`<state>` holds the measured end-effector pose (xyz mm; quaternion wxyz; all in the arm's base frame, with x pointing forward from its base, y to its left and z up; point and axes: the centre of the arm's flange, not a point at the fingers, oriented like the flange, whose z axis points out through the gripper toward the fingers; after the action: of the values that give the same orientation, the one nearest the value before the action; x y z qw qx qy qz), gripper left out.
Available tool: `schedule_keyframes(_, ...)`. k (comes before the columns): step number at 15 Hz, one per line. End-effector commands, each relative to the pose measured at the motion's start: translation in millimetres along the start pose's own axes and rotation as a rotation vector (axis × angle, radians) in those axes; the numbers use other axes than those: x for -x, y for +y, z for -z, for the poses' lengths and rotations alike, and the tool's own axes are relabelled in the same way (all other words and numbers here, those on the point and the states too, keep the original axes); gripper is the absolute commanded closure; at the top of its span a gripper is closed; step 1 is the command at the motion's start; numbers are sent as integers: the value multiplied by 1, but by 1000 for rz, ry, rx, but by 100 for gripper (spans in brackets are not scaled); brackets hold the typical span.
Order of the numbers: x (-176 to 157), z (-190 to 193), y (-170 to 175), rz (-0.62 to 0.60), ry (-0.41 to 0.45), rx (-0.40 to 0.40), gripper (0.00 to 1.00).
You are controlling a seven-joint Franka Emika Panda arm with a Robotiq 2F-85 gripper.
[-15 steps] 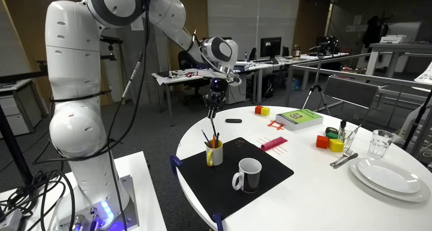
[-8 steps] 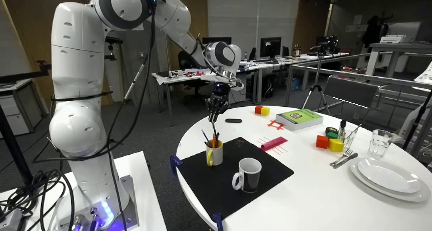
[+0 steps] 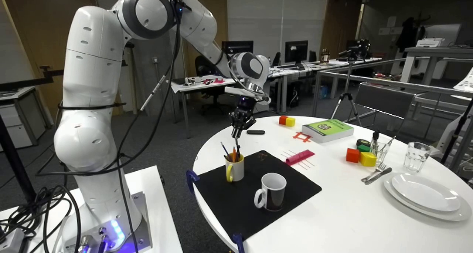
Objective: Remove the pen from the black cup and put them inside the white cup
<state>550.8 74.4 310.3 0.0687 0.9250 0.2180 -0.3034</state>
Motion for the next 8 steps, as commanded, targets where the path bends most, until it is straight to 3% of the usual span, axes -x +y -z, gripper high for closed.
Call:
schedule_keyframes(1, -12, 8, 11, -24, -16, -62, 97)
schedule_keyframes(8, -29, -4, 23, -37, -39, -107, 97)
